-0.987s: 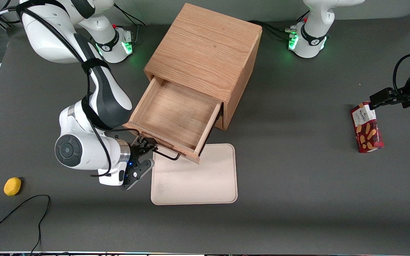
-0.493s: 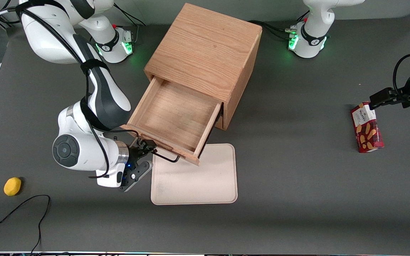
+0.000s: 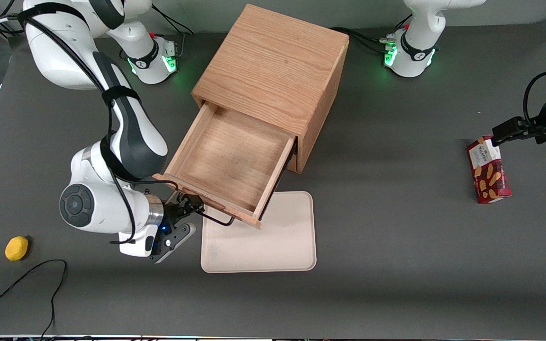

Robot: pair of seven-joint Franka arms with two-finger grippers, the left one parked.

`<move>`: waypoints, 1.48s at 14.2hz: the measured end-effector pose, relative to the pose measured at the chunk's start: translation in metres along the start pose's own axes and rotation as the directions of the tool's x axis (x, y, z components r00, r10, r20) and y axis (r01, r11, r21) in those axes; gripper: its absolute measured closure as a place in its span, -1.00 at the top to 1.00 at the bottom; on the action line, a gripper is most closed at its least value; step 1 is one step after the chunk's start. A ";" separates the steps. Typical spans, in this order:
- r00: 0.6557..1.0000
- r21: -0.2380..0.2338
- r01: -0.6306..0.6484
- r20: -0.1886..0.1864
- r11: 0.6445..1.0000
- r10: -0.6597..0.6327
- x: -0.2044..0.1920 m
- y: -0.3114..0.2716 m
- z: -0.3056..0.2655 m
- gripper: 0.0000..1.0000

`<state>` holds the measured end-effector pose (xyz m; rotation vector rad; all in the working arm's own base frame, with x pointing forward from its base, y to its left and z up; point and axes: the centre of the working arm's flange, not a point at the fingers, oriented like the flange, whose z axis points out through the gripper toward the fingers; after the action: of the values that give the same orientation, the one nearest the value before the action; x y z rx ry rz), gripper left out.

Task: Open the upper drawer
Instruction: 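Keep pulling the drawer further out with the right gripper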

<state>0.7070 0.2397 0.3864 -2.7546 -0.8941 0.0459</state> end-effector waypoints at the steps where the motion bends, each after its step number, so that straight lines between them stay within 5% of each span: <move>1: 1.000 0.000 -0.002 -0.002 1.000 0.002 0.000 0.001 -0.001 1.00; 9: 0.999 0.002 -0.019 -0.047 1.000 0.019 0.002 0.012 -0.007 1.00; 21: 0.999 0.017 -0.028 -0.044 0.999 0.028 0.001 0.017 -0.008 1.00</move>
<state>0.7181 0.2250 0.3899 -2.7418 -0.8401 -0.0028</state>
